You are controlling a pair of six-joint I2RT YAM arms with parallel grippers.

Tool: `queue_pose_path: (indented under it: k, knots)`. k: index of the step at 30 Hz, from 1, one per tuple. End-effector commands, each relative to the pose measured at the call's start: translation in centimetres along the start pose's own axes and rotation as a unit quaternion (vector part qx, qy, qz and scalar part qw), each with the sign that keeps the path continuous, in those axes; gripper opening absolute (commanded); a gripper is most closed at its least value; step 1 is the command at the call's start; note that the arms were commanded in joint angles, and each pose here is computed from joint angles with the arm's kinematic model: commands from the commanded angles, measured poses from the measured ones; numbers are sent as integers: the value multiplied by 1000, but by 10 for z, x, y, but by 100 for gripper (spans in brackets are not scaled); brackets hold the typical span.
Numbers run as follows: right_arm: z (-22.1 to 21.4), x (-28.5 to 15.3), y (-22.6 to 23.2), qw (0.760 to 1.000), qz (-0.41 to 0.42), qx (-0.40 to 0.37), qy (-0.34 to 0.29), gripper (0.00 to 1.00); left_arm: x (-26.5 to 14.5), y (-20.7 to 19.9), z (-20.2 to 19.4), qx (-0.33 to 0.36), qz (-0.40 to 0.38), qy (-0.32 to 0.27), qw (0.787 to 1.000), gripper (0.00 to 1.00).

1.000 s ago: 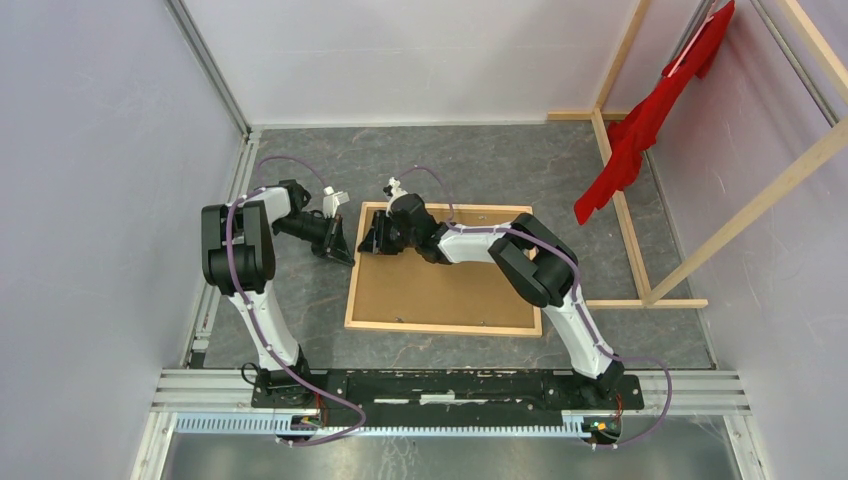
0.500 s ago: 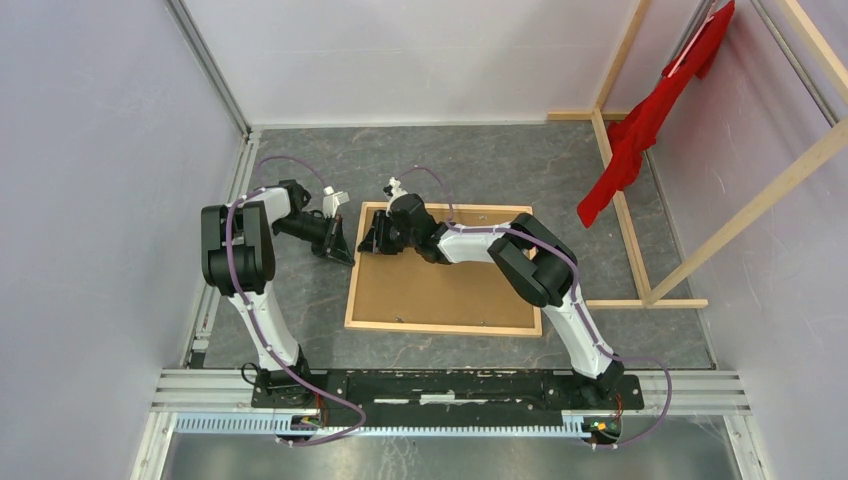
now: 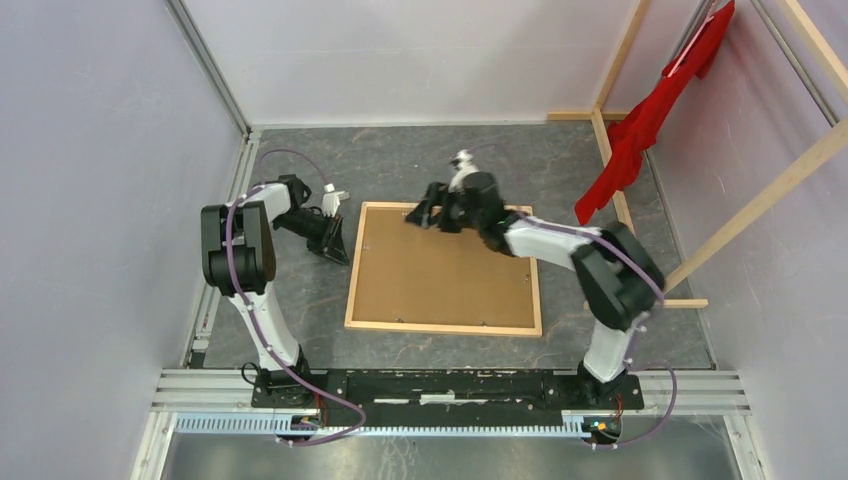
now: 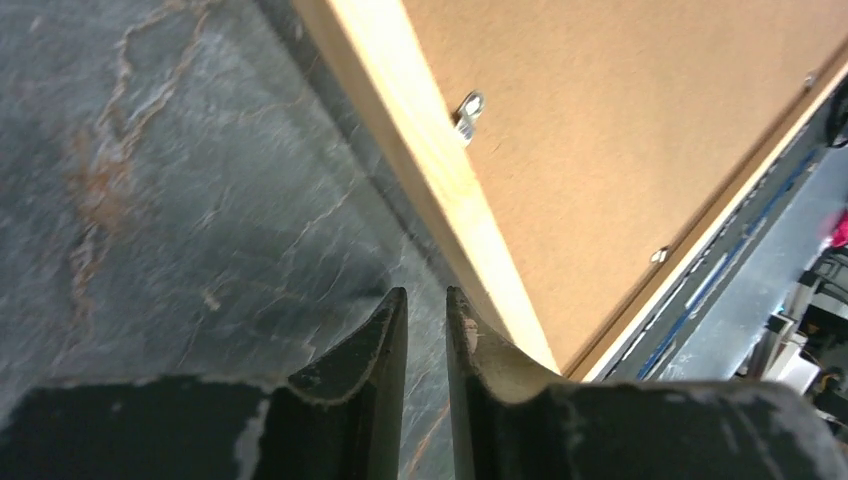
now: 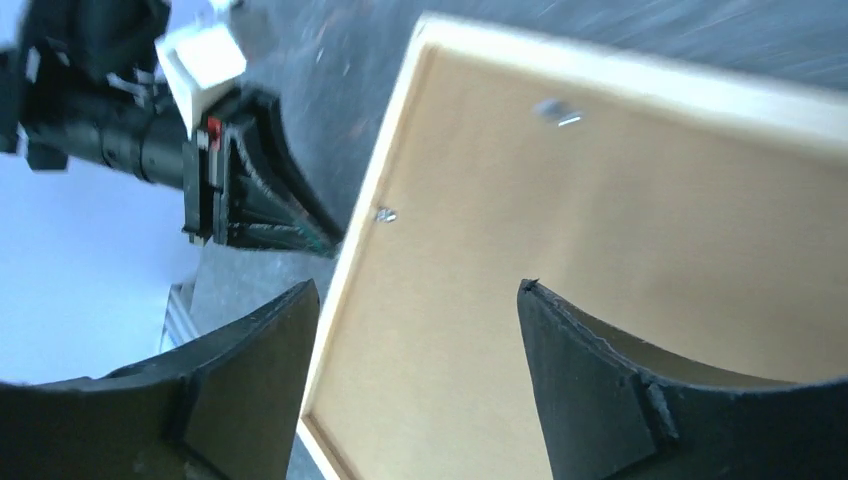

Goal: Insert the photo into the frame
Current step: Install the photo frame at the center of the board, then adjust the photo frame at the center of the board.

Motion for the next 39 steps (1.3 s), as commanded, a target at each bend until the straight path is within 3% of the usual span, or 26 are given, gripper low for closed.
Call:
queue_pose_path:
  k: [1,8,14,22,30,34,39]
  knots:
    - [51,-72,-40,993,-67,-25,-97,83,-21,9,3,57,55,13,997,30]
    - [66,-179,-156,946,-259,6,-194,94,-15,6,-21,79,88,48,992,37]
    - [52,-201,-187,937,-288,27,-197,95,-6,-3,-38,103,104,79,986,38]
    - [61,-153,-173,962,-223,47,-152,93,12,-28,-41,162,103,113,975,38]
    - [89,-29,-102,984,-163,-16,-75,93,41,-64,-31,212,62,136,966,39]
    - [104,27,-82,988,-146,-30,-45,94,56,-91,-31,249,32,158,955,43]
    - [147,45,-71,982,-162,-72,-70,98,57,-105,-42,270,3,188,944,56]
Point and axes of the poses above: each gripper's point midway between its finger pads, its own x axis out along the fingers, its own y axis along the line the jaws close on, z = x × y, the point moved 3 cm from there along -x, back along the fingers, and after that the axes turned 13 degrees about x, right-handed, at the moved point
